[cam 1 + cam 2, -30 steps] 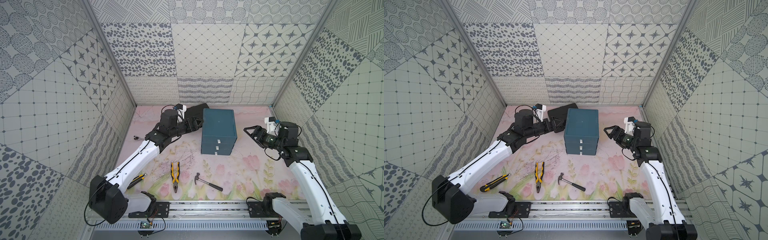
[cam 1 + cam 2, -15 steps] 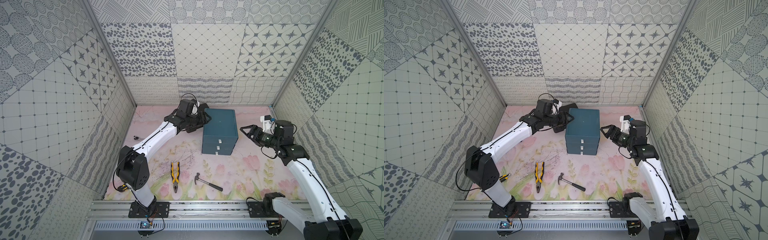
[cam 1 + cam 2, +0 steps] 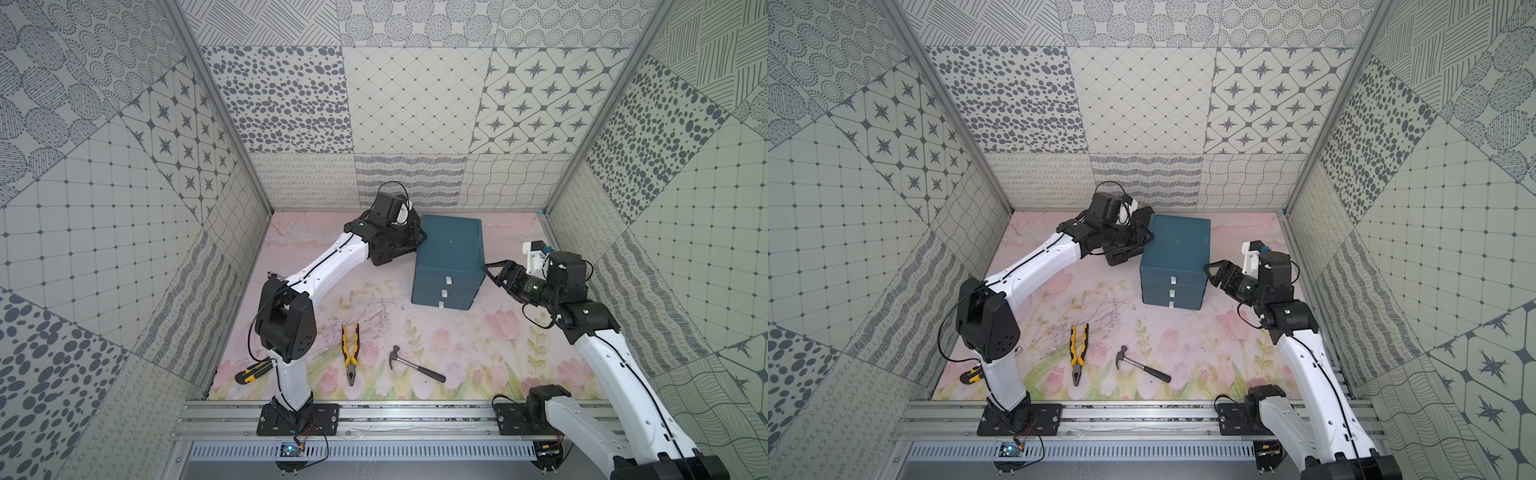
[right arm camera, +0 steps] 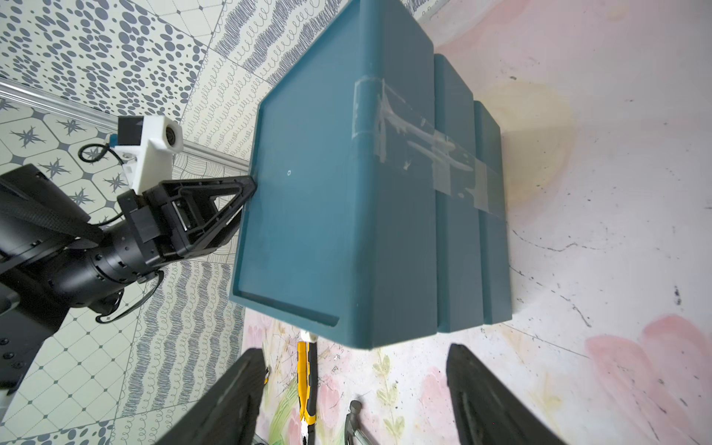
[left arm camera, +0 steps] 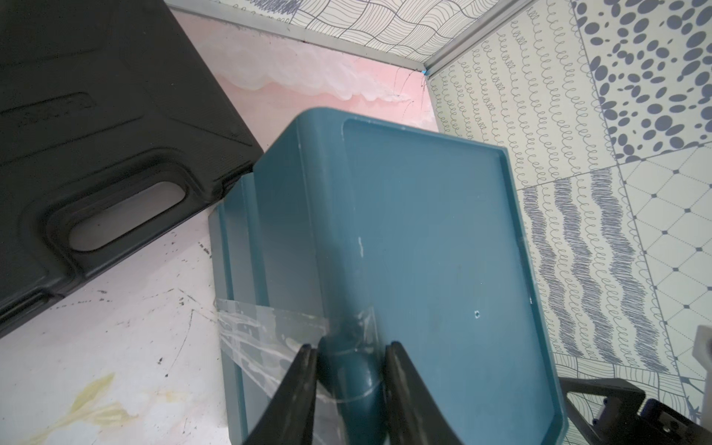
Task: Take the cookies out of the drawer
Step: Adjust the storage box at the center of the board.
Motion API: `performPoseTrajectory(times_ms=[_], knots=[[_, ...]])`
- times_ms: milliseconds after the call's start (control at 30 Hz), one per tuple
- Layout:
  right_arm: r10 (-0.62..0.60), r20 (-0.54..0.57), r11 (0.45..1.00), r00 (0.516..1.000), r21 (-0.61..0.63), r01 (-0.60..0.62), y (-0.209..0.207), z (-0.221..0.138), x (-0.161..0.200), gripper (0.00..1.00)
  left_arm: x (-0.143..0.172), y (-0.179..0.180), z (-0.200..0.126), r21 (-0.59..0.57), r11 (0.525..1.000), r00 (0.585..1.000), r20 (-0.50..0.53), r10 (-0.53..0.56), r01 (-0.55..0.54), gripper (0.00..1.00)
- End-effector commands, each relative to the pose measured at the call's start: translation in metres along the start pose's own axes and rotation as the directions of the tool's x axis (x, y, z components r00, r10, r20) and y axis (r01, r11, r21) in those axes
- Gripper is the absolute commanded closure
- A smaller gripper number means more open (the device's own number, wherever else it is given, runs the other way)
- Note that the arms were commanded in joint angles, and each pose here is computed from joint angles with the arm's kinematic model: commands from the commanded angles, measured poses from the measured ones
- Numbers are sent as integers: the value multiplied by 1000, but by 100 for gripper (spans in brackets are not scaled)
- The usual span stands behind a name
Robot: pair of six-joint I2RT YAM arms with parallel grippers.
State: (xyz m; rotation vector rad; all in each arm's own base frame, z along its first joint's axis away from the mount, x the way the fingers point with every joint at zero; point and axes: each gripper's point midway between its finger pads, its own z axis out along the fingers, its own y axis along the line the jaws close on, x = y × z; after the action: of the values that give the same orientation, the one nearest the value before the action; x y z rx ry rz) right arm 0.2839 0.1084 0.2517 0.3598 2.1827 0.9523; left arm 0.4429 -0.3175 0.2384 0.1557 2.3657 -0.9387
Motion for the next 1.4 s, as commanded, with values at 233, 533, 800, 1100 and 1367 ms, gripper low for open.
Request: performPoseTrajectory(times_ms=[233, 533, 800, 1100, 1367], knots=[[-33, 4, 999, 999, 42, 33, -2, -12, 3, 22, -7, -34, 15, 86, 993, 997, -7, 83, -82, 57], [-68, -9, 998, 998, 16, 68, 10, -2, -11, 19, -37, -38, -81, 23, 1000, 941, 339, 8, -17, 33], [-81, -12, 996, 997, 20, 82, 9, 23, -24, 22, 58, -14, -107, 111, 971, 942, 244, -231, 210, 37], [-184, -80, 972, 980, -161, 169, 68, 51, 1, 25, 135, -25, -108, 236, 937, 924, 220, -311, 259, 41], [-190, 42, 981, 981, 59, 187, 30, 21, -6, 20, 139, -36, -89, 342, 883, 900, 178, -398, 323, 42]])
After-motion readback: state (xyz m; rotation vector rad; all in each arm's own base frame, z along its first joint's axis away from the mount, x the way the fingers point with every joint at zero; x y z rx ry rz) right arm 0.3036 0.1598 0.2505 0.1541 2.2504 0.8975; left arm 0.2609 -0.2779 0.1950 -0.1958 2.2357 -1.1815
